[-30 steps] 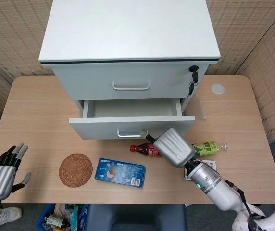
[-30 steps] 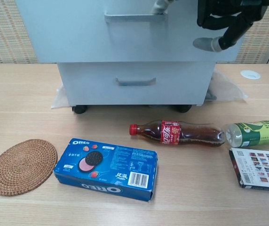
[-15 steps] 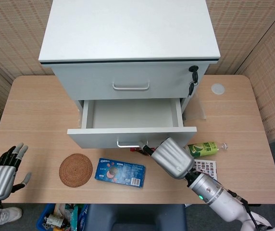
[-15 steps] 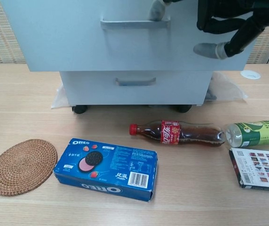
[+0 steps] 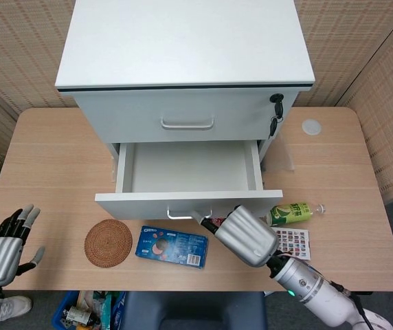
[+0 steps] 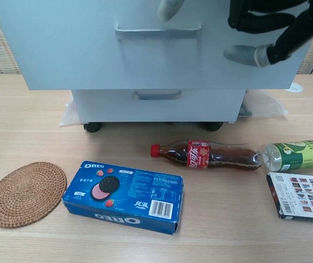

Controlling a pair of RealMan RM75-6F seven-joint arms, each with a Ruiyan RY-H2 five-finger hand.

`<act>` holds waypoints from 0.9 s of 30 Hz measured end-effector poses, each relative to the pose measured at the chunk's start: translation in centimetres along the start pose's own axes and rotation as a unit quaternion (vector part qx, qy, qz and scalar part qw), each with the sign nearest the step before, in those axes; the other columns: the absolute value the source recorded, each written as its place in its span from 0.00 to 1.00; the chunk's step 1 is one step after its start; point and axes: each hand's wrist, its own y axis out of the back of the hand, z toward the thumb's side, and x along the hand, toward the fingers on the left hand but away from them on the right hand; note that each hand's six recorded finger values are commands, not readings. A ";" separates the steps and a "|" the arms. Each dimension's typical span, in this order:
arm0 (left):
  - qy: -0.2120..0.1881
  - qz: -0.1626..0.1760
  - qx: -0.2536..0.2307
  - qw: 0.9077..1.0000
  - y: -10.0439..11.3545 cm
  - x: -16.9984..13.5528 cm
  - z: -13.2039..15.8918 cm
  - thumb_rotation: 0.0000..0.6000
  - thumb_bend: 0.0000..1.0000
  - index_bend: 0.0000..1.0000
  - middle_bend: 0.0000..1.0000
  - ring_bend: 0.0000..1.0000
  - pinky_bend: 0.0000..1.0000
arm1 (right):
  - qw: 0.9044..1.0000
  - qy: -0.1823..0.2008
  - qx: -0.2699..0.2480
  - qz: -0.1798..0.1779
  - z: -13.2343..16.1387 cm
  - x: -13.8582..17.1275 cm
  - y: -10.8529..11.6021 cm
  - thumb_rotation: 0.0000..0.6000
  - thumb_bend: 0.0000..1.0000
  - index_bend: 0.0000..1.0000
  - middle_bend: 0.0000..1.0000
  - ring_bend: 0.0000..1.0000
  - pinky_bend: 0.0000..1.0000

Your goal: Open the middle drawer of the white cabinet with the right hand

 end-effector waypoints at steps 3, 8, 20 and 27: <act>0.000 0.001 0.001 1.000 0.1 0.0 0.0 1.00 0.34 0.02 0.00 0.02 0.12 | 1.000 -0.003 -0.007 -0.021 -0.2 0.4 0.6 1.00 0.39 0.17 0.88 0.89 0.86; 0.000 0.001 0.001 1.000 0.2 0.1 0.0 1.00 0.34 0.02 0.00 0.02 0.12 | 0.997 -0.019 -0.023 -0.065 -1.3 2.0 1.9 1.00 0.39 0.18 0.86 0.88 0.86; -0.001 0.001 0.001 1.000 0.3 0.2 0.1 1.00 0.34 0.02 0.00 0.02 0.12 | 0.970 -0.186 -0.053 -0.147 -9.4 11.6 3.2 1.00 0.39 0.23 0.82 0.82 0.86; -0.002 0.001 0.001 1.000 0.3 0.3 0.3 1.00 0.34 0.02 0.00 0.02 0.12 | 0.944 -0.309 -0.065 -0.095 -14.4 17.7 -0.3 1.00 0.39 0.24 0.72 0.72 0.84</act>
